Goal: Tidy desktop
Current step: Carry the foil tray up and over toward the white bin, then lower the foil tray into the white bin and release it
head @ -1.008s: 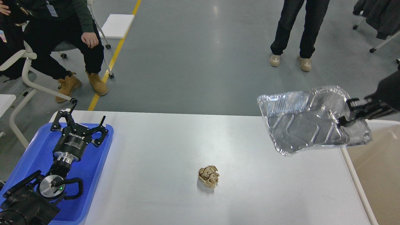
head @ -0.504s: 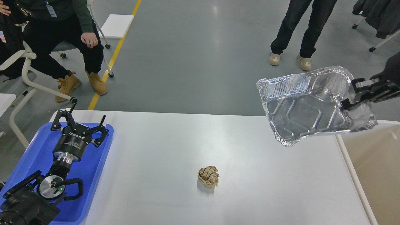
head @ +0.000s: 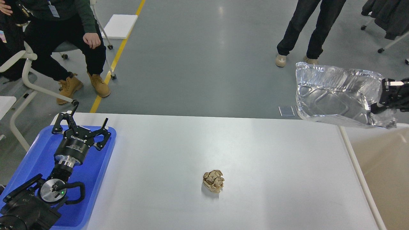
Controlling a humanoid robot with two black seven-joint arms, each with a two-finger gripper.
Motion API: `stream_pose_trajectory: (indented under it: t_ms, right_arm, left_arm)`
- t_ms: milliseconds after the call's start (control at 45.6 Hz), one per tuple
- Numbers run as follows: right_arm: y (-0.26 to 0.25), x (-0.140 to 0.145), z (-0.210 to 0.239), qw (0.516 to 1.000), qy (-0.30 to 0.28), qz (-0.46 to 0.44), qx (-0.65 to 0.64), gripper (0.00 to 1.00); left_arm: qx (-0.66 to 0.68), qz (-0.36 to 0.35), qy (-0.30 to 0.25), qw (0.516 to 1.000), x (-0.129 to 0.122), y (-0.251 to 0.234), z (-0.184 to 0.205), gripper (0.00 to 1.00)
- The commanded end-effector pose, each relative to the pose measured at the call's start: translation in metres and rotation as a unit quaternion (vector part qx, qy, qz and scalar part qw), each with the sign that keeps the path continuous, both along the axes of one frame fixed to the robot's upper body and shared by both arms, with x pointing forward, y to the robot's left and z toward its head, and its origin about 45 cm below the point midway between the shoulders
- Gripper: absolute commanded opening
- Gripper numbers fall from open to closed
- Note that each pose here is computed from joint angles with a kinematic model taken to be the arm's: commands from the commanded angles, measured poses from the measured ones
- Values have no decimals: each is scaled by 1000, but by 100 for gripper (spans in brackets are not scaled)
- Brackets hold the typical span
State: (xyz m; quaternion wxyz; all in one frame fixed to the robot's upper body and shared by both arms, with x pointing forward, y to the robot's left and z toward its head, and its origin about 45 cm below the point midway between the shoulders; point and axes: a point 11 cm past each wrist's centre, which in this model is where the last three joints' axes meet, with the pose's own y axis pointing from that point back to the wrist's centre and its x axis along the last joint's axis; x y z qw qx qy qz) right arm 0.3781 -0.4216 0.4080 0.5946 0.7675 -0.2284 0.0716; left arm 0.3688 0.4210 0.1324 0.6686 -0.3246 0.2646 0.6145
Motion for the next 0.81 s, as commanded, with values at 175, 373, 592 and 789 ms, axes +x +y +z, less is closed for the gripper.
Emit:
stream_pose_trajectory:
  t_ms: [175, 373, 592, 789]
  right_arm:
    - [-146, -16, -75, 978, 10, -195, -68, 0]
    - [-189, -44, -110, 965, -1, -253, -69, 0]
    - [-212, -76, -167, 953, -23, -296, -64, 0]
    - [-233, -101, -190, 941, -35, -326, -85, 0]
  left_arm:
    - [-1, 0, 0, 1000, 0, -1, 0, 99]
    - [0, 0, 0, 1000, 0, 0, 0, 99]
    - [0, 0, 0, 1000, 0, 0, 0, 99]
    - [0, 0, 0, 1000, 0, 0, 0, 99]
